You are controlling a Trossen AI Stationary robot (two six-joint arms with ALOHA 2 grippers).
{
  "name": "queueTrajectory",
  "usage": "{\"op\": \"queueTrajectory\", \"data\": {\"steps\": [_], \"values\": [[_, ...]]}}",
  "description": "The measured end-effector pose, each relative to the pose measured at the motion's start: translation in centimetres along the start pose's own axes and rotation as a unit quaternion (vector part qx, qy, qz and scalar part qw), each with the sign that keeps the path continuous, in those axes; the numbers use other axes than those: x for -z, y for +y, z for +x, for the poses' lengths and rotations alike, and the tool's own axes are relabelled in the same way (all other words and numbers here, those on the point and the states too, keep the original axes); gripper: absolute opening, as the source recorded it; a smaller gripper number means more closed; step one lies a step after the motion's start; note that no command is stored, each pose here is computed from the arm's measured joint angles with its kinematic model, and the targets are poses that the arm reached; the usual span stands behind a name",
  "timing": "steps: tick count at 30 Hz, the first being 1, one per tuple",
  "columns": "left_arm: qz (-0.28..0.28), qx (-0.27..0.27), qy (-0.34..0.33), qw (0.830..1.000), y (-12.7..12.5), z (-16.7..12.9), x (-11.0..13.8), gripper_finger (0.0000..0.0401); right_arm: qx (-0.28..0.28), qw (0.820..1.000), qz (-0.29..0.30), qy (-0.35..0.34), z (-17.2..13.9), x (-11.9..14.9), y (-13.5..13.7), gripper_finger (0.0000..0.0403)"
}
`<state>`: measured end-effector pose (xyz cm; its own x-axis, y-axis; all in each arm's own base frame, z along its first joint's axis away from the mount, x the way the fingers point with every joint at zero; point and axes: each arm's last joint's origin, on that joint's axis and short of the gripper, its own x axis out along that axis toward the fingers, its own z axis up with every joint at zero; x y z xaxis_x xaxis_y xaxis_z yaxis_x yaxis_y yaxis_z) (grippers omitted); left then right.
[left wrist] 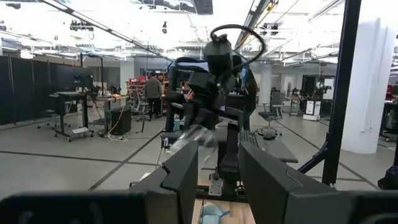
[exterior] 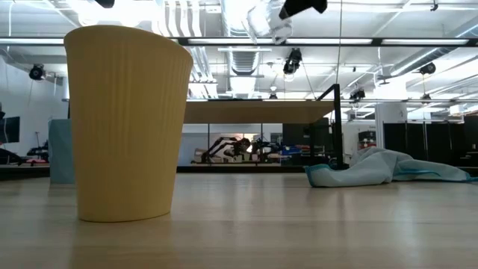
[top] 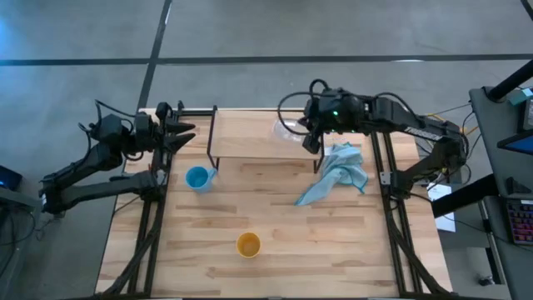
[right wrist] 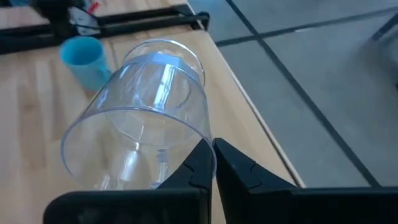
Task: Stack small to large cups/mugs on shelf
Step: Put the transparent mug on the shelf
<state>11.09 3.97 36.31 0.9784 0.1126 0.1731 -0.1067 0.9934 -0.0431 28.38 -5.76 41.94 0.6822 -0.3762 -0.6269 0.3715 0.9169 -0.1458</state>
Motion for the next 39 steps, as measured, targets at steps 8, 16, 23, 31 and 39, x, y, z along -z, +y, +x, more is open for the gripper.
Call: {"op": "queueTrajectory", "data": {"steps": [8,16,23,31,39], "values": [[-0.002,-0.002,0.007,1.0,0.2,0.7,-0.2,0.0102,-0.042,0.996,-0.05,0.053,4.5,-1.8,0.1,0.0009],[-0.006,-0.007,0.017,1.0,0.4,1.2,0.1,0.0102,-0.032,0.981,-0.051,0.186,8.1,-3.4,-0.6,0.0009],[-0.01,-0.008,0.027,1.0,0.6,1.7,0.4,0.0102,-0.01,0.96,-0.019,0.28,9.9,-2.7,-1.7,0.0009],[-0.012,-0.008,0.035,0.999,0.7,2.0,0.6,0.0102,0.03,0.958,0.008,0.284,9.7,-2.4,-2.7,0.0009],[-0.016,-0.008,0.048,0.999,0.9,2.6,1.1,0.0102,0.046,0.954,0.046,0.291,9.9,-2.0,-3.6,0.0009]]}}
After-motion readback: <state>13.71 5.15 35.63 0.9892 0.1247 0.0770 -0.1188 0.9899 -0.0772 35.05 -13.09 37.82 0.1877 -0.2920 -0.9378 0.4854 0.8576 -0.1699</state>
